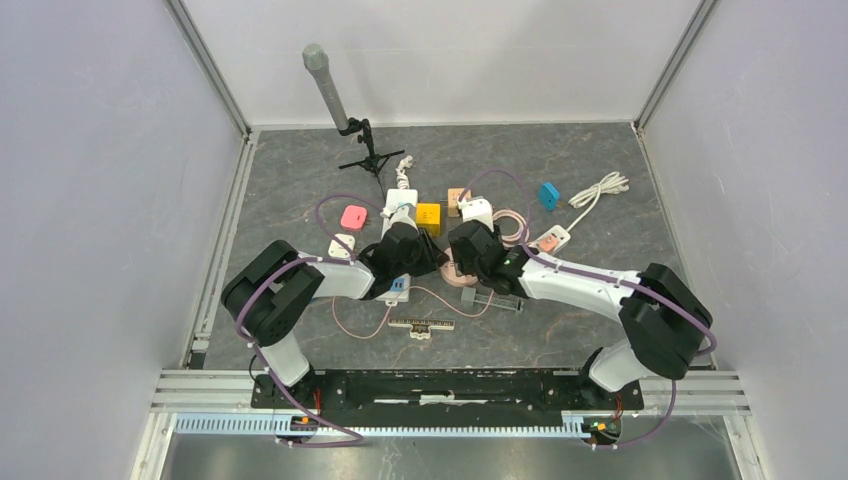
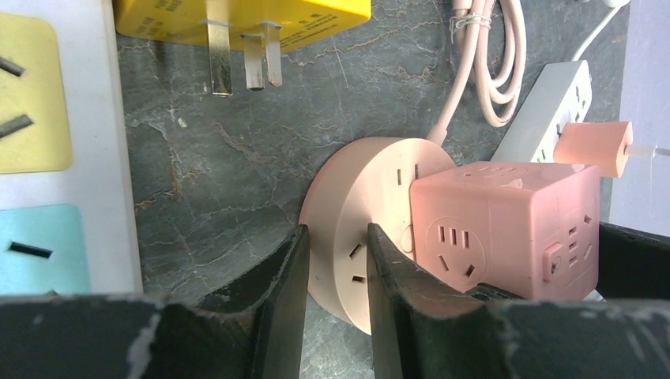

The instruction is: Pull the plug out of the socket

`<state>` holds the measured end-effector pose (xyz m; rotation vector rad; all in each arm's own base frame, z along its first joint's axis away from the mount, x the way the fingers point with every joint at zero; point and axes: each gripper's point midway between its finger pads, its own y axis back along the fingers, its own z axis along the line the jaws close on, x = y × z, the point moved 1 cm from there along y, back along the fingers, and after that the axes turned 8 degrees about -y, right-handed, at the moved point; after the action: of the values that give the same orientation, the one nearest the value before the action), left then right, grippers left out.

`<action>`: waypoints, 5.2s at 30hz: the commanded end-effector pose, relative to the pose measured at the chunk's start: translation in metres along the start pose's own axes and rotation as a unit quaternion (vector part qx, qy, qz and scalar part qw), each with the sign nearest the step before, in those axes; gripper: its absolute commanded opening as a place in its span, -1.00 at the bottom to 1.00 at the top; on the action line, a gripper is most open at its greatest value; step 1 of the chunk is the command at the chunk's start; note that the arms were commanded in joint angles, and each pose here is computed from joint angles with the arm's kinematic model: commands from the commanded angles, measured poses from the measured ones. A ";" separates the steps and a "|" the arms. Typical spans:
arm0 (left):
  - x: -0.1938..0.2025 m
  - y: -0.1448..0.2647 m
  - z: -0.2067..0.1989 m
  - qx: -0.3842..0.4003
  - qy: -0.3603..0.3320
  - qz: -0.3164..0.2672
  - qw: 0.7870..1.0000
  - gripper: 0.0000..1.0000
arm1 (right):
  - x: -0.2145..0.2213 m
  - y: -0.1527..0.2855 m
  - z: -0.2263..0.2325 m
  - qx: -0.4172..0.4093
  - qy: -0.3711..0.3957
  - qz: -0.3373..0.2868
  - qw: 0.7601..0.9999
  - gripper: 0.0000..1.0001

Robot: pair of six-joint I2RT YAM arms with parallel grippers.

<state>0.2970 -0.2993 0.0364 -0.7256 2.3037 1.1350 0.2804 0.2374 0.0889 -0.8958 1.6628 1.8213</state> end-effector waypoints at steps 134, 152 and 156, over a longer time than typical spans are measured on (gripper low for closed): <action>-0.066 0.189 0.057 -0.196 0.014 -0.203 0.959 1.00 | 0.009 0.028 0.118 -0.375 -0.045 -0.005 0.926 -0.32; -0.082 0.213 0.039 -0.109 -0.060 -0.254 0.959 1.00 | -0.082 0.081 0.033 -0.208 -0.105 -0.165 0.959 0.89; -0.082 0.212 0.021 -0.070 -0.087 -0.241 0.964 1.00 | -0.081 0.095 -0.043 -0.057 -0.147 -0.203 0.966 0.89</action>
<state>0.2243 -0.1358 0.1754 -1.2073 1.8059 1.1952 0.2626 0.2684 0.2134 -1.0468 0.8940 2.0120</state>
